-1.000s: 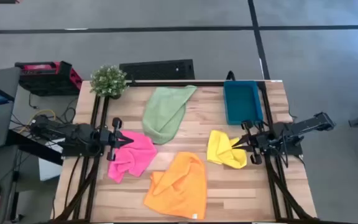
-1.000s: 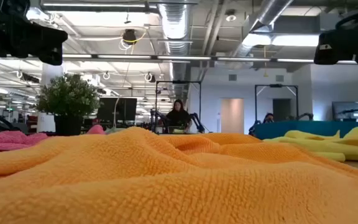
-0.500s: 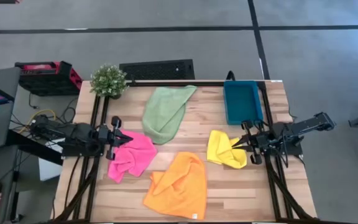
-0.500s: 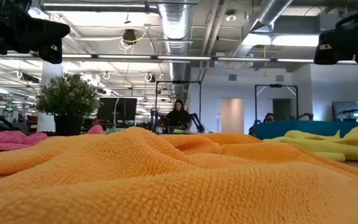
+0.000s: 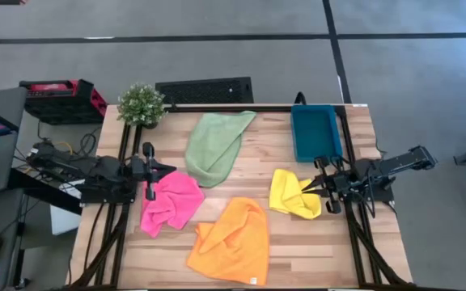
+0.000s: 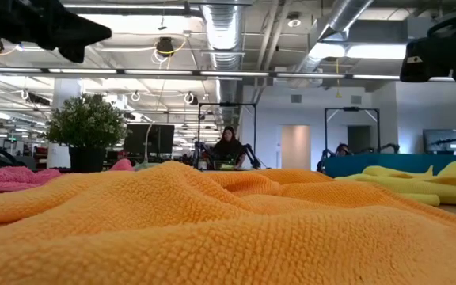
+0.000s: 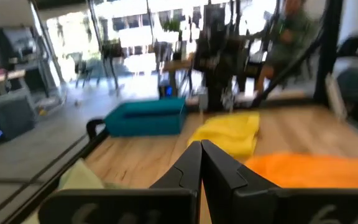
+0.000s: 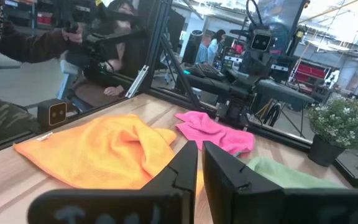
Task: Fold microfiber towels
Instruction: Fold the green microfiber towel
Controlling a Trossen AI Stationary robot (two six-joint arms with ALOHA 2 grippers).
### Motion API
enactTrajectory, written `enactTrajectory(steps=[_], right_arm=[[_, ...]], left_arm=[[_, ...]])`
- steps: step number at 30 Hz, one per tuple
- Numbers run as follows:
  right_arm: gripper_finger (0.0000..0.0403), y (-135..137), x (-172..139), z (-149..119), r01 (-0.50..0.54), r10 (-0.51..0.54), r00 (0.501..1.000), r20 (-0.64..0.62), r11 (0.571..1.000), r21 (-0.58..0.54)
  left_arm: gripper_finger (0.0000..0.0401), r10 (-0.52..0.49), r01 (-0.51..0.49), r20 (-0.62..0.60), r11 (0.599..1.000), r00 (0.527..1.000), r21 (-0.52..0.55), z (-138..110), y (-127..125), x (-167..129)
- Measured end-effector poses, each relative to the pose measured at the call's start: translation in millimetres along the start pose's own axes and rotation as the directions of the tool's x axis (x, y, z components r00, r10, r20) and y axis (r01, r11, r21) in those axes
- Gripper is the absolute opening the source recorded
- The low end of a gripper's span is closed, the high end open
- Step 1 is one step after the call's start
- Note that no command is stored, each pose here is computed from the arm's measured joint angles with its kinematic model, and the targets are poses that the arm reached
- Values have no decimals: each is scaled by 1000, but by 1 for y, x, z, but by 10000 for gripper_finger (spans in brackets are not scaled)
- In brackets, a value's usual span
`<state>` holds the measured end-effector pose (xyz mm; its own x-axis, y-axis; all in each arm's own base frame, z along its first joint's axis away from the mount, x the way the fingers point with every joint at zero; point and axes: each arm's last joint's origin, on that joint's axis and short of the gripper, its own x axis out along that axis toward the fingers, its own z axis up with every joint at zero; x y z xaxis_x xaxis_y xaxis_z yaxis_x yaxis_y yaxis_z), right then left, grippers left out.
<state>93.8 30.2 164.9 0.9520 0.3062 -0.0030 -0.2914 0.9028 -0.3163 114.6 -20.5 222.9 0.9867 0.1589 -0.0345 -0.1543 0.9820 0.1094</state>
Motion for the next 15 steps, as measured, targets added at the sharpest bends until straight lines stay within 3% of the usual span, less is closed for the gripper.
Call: enactTrajectory(steps=[5,10,15], right_arm=[[49,0,0,0,0,0,1000,0,1000,0],[49,0,0,0,0,0,1000,0,1000,0],[49,0,0,0,0,0,1000,0,1000,0]], left_arm=[[0,18,-6,-193,998,981,62,25,-7,22],[0,36,-15,-414,998,910,54,41,-17,45],[0,61,-58,-550,998,833,23,47,-26,67]])
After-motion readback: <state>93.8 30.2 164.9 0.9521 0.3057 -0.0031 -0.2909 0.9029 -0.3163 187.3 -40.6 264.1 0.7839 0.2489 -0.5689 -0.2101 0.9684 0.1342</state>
